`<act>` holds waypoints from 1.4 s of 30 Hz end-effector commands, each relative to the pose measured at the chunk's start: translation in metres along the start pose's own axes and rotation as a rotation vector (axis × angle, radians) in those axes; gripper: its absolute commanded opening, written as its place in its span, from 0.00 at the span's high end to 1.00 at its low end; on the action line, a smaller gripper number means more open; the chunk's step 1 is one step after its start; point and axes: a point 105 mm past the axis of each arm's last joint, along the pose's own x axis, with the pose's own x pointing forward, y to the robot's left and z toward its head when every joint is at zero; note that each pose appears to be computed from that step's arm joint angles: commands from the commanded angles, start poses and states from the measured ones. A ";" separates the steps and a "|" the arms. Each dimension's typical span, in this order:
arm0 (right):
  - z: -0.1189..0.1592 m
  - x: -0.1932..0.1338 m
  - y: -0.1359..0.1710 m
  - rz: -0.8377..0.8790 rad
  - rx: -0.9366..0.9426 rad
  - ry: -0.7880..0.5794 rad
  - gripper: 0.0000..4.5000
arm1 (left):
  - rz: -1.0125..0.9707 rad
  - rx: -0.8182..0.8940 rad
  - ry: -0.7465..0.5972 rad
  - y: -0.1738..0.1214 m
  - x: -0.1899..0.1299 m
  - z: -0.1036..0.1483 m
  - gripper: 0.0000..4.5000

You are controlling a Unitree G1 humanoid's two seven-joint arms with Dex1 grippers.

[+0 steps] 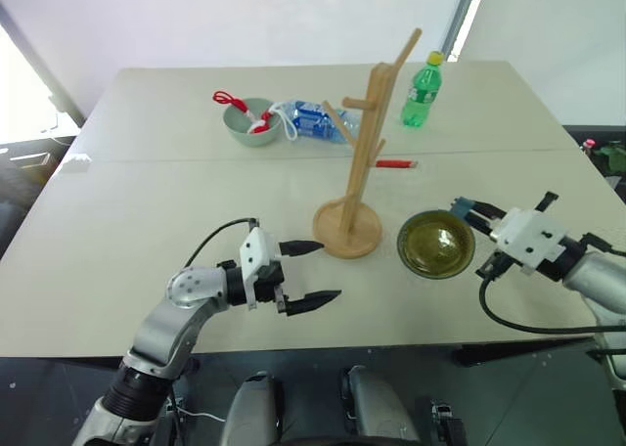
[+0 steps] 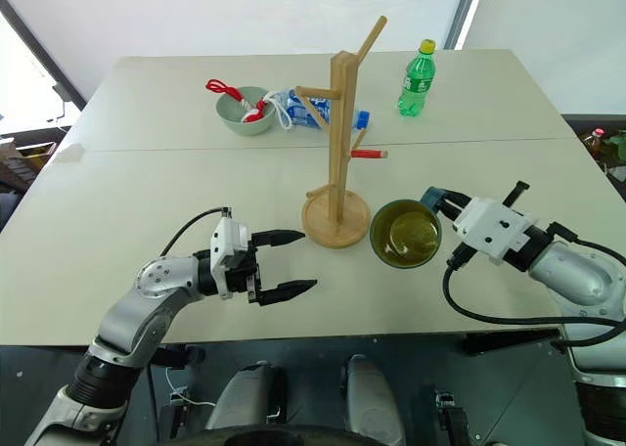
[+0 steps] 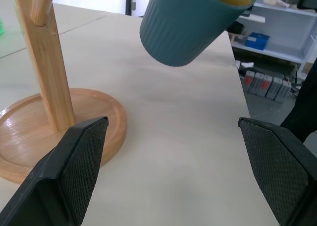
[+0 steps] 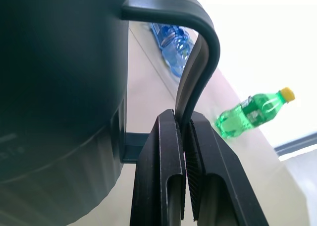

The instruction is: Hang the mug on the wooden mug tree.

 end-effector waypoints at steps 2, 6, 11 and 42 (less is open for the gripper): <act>0.039 0.005 -0.025 -0.020 -0.120 -0.065 0.99 | -0.015 0.047 -0.037 0.005 -0.001 0.013 0.00; 0.048 0.013 -0.033 -0.003 -0.153 -0.067 0.99 | -0.007 0.045 -0.111 0.012 -0.004 0.035 0.00; 0.053 0.024 -0.036 0.030 -0.168 -0.084 0.99 | -0.032 0.062 -0.122 0.013 -0.008 0.051 0.00; 0.069 0.060 -0.047 0.057 -0.247 -0.112 0.33 | -0.009 0.067 -0.194 0.015 -0.017 0.084 0.00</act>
